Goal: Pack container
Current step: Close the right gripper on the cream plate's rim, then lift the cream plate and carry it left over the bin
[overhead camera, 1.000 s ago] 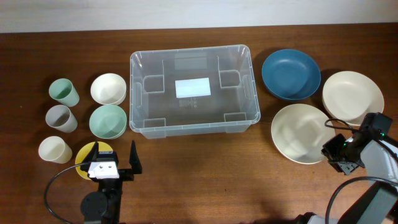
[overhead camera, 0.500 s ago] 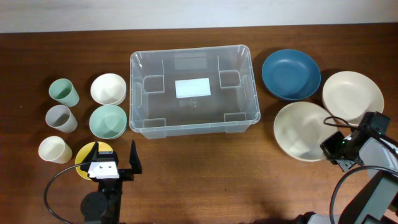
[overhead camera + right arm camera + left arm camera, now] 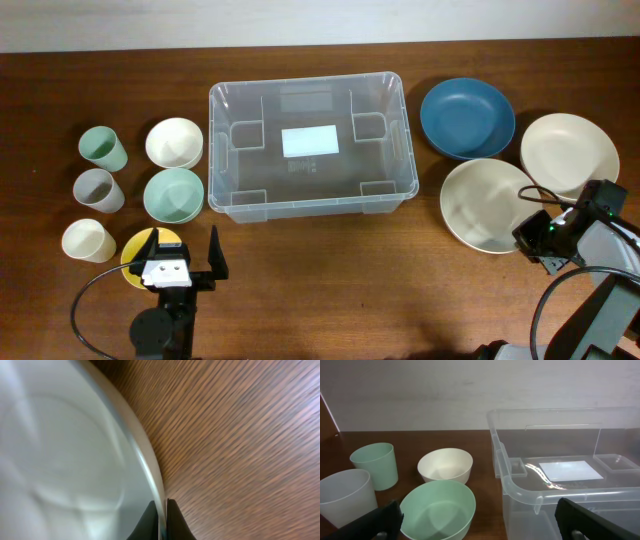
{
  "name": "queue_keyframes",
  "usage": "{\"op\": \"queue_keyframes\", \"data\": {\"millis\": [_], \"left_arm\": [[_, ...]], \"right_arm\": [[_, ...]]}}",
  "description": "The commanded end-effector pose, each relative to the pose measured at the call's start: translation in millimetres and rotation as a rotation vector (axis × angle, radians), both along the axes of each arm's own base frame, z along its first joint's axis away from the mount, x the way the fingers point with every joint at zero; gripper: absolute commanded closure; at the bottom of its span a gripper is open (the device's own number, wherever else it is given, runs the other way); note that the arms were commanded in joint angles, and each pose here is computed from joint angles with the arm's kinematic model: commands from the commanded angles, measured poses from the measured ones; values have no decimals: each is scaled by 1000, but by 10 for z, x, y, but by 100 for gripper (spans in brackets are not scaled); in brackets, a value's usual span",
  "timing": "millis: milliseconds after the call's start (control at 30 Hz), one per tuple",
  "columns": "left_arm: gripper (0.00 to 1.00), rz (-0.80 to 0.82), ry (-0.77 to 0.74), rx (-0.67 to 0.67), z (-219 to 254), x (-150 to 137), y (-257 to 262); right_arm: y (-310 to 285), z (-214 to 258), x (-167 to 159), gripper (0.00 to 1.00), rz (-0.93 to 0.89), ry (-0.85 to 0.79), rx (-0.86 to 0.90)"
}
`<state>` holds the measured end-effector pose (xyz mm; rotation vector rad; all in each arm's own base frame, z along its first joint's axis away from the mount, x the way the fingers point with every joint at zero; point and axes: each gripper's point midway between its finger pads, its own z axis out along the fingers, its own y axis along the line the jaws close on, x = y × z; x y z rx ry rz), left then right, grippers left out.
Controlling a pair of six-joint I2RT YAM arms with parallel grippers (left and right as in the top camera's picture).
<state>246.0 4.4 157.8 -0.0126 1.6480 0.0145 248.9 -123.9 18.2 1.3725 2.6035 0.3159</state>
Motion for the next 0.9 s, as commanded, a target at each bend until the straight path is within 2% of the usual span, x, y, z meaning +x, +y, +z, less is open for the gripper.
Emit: {"op": "queue_keyframes", "data": {"millis": [0, 167, 233, 300, 500, 733, 867], "left_arm": [[1, -4, 3, -7, -16, -1, -11], [1, -4, 3, -7, -15, -1, -11], [0, -4, 3, -7, -16, -1, -11], [1, -4, 3, -7, -16, -1, -11], [0, -4, 3, -7, -15, -1, -11], [1, -4, 3, -7, -15, -1, -11], [0, -4, 3, -7, -15, -1, -11]], "right_arm": [[134, 4, 4, 96, 37, -26, 71], [154, 81, -45, 96, 27, -36, 93], [142, 182, -6, 96, 34, -98, 111], [132, 393, 60, 96, 43, -229, 165], [154, 790, 52, 96, 85, -478, 286], [225, 1138, 56, 96, 94, -673, 413], [139, 1430, 117, 96, 102, -717, 395]]}}
